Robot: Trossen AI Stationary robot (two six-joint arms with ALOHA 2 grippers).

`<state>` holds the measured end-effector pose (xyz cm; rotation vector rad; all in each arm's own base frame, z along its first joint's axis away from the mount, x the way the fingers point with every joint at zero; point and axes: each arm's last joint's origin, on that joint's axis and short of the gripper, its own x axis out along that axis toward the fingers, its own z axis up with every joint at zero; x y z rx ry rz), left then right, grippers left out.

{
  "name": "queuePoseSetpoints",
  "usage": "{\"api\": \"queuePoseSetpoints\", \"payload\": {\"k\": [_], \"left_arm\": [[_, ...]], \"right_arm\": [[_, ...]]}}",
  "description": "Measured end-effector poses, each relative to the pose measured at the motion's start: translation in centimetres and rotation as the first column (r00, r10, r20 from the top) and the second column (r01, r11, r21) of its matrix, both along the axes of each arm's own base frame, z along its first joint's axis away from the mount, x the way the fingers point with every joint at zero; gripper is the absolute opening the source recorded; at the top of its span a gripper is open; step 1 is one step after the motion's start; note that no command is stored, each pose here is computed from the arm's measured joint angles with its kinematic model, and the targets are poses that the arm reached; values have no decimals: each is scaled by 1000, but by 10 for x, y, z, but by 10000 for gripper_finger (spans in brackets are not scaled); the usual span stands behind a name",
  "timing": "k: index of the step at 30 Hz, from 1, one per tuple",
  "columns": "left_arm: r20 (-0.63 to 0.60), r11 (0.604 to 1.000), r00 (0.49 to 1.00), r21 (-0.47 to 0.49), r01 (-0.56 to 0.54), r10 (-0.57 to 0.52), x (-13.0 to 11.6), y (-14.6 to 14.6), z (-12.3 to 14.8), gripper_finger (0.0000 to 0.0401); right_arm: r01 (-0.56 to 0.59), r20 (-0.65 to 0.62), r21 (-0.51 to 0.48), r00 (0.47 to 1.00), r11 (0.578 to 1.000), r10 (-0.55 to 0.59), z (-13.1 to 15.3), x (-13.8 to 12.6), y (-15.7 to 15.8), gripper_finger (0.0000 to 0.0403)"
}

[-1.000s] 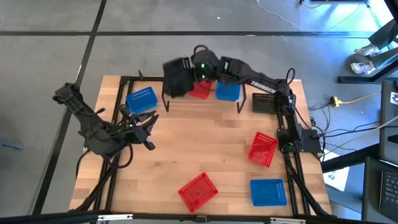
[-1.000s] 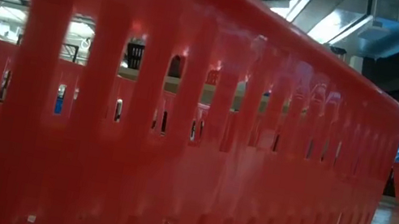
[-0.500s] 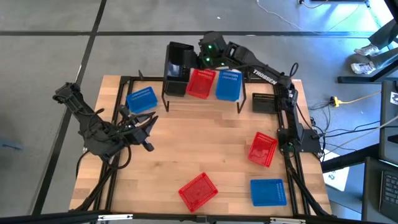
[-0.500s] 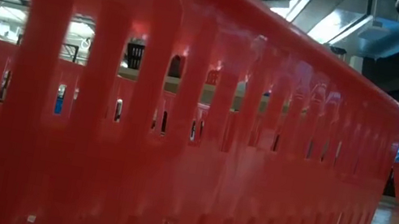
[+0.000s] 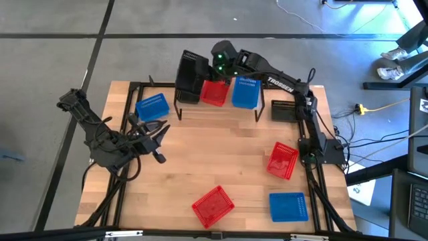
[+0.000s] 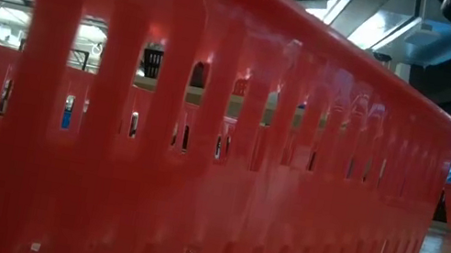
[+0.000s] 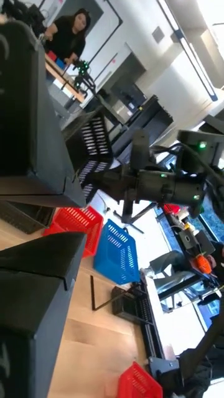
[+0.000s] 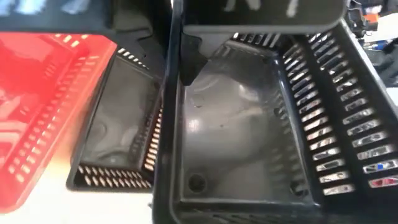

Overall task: Stack baskets on shelf by color
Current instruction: Stack the bottom black bin on the black bin on the shelf

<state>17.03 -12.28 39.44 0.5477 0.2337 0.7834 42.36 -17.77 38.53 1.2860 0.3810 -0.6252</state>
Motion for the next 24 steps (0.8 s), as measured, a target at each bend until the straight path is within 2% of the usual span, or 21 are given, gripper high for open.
{"api": "queuePoseSetpoints", "payload": {"k": [7,17,24], "left_arm": [[16,999,999,-15,33,-32,-4,-5,0,69],[14,998,998,-13,67,-67,-9,-11,0,69],[13,998,998,-13,67,-67,-9,-11,0,69]], "right_arm": [[-14,-64,56,998,998,18,-33,17,-5,0],[51,-187,104,982,993,-31,-45,12,-4,0],[63,-173,82,984,995,-48,-44,13,-6,0]]}}
